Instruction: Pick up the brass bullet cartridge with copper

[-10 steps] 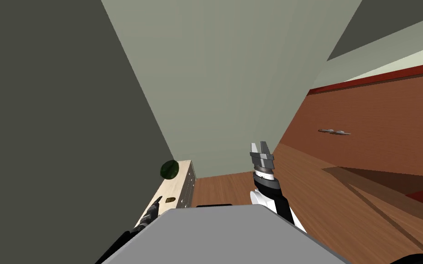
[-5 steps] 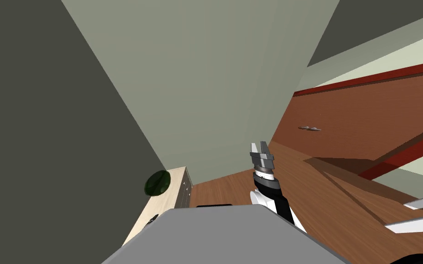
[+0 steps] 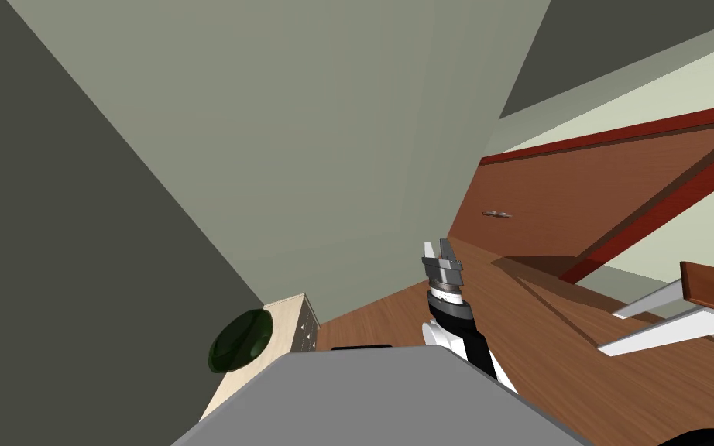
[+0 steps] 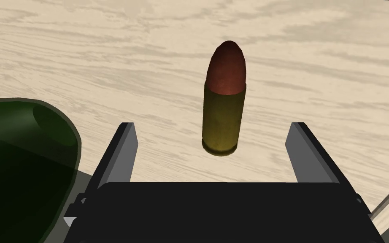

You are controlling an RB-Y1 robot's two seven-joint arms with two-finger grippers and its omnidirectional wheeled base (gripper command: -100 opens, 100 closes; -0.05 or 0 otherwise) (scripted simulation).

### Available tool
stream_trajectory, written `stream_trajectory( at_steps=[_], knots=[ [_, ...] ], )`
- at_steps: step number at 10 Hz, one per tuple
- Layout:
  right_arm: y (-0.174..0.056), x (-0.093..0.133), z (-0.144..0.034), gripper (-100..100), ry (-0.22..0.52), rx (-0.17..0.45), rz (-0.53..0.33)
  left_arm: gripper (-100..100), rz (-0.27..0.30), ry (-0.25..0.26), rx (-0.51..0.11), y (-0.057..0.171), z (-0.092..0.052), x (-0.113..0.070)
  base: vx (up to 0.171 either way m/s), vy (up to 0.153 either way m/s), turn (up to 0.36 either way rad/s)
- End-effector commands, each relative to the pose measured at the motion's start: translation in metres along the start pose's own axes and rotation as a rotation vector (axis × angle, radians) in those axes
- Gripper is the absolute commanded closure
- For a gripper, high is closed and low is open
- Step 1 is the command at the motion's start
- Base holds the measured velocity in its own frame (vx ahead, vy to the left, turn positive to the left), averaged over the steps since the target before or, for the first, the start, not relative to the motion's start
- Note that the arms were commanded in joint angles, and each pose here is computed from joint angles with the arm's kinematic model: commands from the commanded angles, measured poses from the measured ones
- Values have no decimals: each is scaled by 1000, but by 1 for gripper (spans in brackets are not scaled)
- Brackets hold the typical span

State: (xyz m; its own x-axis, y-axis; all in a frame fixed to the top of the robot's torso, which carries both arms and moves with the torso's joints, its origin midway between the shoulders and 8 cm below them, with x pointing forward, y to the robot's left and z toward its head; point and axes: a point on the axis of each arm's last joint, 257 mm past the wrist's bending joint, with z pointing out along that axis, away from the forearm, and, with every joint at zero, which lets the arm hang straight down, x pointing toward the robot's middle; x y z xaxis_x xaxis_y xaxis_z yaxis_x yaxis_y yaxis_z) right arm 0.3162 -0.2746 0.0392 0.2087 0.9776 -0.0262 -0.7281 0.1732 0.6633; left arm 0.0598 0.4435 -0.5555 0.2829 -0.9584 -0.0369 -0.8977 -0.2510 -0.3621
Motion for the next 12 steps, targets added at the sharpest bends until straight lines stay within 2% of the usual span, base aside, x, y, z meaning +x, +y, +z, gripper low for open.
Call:
stream_trajectory(
  at_steps=[1, 2, 3, 11, 12],
  knots=[
    [0, 0, 0, 0, 0, 0, 0, -100, 0, 0, 0, 0, 0, 0, 35, 25, -17],
    [0, 0, 0, 0, 0, 0, 0, 0, 0, 0, -4, 1, 0, 0, 8, 5, 2],
    [0, 0, 0, 0, 0, 0, 0, -100, -6, 0, -6, -9, 11, 5, -59, 11, -38],
    [0, 0, 0, 0, 0, 0, 0, -100, -25, -4, -3, -66, 51, 32, -92, 11, -32],
    [0, 0, 0, 0, 0, 0, 0, -100, -21, -6, -4, -61, 48, 28, -29, -1, -17]
  ],
)
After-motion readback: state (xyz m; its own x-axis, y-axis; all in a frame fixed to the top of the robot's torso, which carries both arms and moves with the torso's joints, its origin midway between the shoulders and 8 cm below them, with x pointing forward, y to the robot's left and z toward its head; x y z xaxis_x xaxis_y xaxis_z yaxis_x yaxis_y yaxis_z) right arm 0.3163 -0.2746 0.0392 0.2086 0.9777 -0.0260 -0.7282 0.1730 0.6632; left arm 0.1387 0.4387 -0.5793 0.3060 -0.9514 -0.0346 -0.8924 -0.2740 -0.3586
